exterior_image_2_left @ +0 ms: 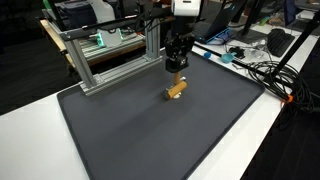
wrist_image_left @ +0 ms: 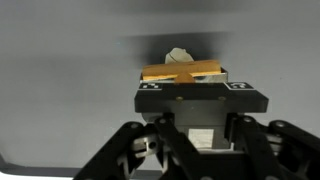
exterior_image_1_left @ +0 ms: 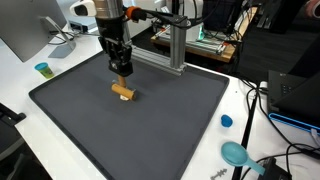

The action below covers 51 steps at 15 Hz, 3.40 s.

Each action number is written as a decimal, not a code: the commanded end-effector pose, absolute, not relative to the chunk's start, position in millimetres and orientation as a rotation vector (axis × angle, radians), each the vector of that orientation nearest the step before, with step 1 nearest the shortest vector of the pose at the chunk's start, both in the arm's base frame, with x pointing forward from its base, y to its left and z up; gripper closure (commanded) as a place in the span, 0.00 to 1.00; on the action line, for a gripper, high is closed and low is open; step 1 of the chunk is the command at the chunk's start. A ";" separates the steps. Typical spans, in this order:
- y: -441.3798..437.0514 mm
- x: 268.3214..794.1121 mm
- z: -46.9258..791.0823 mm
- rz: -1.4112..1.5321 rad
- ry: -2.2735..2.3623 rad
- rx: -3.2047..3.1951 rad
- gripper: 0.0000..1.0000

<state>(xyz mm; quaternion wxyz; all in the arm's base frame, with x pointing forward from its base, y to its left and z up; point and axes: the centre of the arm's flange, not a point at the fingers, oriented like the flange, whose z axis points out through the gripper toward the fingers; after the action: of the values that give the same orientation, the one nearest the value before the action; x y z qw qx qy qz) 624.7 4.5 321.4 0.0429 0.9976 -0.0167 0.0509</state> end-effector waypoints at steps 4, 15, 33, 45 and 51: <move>1.2 623.8 286.3 -0.018 -0.064 3.033 0.78; -0.3 620.9 287.0 -0.084 -0.067 3.029 0.78; -4.6 648.7 299.9 0.240 -0.366 3.035 0.78; -29.8 641.6 367.0 0.426 -0.372 3.081 0.78; -8.7 633.9 363.4 0.312 -0.148 3.101 0.78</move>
<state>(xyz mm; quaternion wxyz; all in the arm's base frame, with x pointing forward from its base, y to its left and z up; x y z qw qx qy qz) 642.2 -21.4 367.3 0.0193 0.9899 -0.0739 0.1197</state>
